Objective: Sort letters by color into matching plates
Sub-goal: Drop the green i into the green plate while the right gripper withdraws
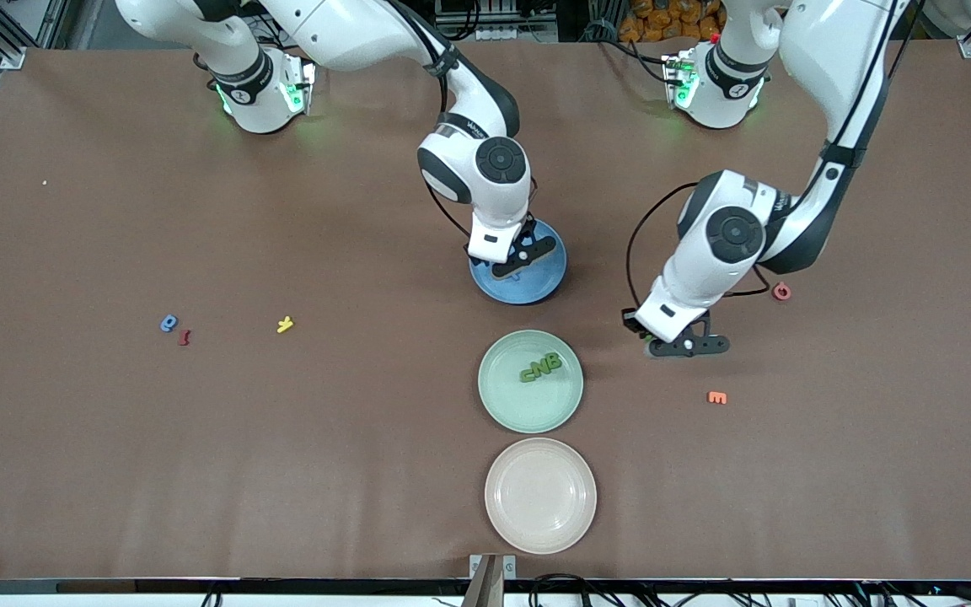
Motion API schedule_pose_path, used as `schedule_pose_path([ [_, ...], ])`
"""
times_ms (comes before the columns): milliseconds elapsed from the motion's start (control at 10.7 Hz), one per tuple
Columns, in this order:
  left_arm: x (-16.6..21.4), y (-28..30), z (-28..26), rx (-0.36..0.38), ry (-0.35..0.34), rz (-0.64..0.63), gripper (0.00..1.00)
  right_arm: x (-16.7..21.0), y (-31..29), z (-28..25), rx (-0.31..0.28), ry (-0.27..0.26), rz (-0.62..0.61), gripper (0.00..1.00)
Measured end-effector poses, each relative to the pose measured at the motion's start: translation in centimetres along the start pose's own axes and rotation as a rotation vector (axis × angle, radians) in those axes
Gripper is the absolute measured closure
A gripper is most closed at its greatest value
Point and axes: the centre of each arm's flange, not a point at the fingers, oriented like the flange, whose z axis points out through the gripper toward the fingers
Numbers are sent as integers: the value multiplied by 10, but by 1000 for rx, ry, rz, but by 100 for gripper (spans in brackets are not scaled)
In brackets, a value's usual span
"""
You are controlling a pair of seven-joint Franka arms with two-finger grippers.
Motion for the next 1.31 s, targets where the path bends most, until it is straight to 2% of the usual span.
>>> schedule_pose_path([
  [188,9,32,1,-26,13,-43,90,4,14,-5,-16,-35,-28,0],
  [375,20,60,7,-57,24,-97,90,11,55,-29,-39,-103,-49,0],
  [562,18,104,20,-90,20,-140,90,17,119,-76,-44,-151,-47,0],
  [750,7,152,26,-120,21,-145,90,16,188,-121,-32,-151,-45,0],
  [1031,-9,182,35,-129,13,-124,90,4,299,-149,-14,-137,-40,0],
  [1125,-9,182,38,-127,9,-147,84,-1,345,-153,-12,-135,-27,0],
  [1312,-10,182,42,-124,4,-161,57,-17,425,-156,-8,-134,39,0],
])
